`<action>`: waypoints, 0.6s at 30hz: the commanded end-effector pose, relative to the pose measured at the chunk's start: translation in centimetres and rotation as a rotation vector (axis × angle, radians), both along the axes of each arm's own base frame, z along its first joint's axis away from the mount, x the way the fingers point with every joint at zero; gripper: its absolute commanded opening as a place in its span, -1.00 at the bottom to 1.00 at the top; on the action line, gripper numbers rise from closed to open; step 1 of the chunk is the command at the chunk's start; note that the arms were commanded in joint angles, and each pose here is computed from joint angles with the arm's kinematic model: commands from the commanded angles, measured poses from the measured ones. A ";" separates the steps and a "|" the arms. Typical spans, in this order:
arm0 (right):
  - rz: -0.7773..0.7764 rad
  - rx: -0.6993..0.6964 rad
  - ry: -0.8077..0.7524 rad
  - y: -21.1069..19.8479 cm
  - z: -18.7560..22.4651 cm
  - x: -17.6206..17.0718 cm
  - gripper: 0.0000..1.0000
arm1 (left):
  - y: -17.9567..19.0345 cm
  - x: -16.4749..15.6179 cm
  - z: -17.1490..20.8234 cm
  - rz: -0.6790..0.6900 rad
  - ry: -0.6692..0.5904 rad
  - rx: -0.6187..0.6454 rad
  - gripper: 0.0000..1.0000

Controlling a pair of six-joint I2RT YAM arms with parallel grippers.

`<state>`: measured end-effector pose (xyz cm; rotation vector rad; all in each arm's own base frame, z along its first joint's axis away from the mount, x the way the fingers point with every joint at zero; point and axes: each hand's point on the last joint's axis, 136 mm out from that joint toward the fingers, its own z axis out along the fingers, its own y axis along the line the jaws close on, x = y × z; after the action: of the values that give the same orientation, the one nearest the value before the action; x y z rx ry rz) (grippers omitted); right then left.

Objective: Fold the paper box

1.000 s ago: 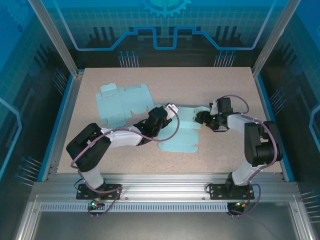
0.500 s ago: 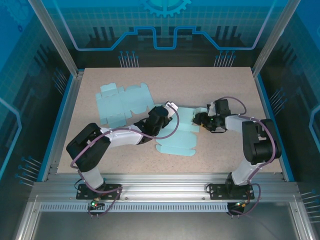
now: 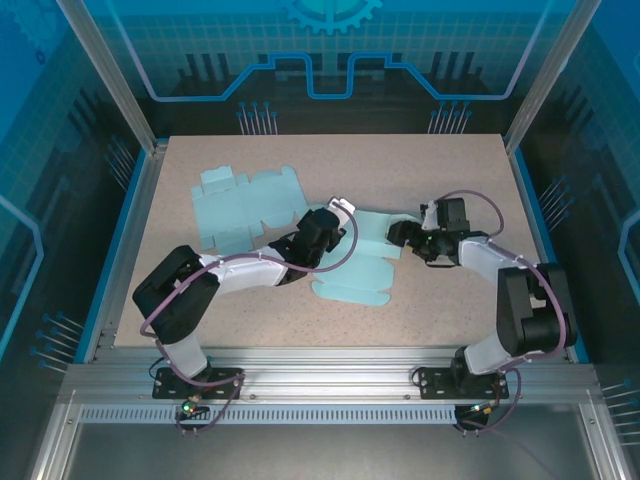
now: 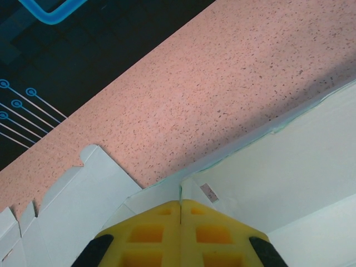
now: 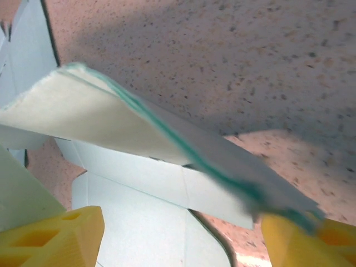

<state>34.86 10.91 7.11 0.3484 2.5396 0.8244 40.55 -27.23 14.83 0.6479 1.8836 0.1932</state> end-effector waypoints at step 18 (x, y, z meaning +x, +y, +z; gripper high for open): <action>0.054 -0.014 -0.098 0.7 -0.3 -1.8 0.47 | 1.0 0.0 2.4 -0.021 0.037 -0.272 -1.00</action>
<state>32.44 10.67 5.81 0.3044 2.5292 0.7985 40.55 -26.08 15.28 0.5527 1.9285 0.0314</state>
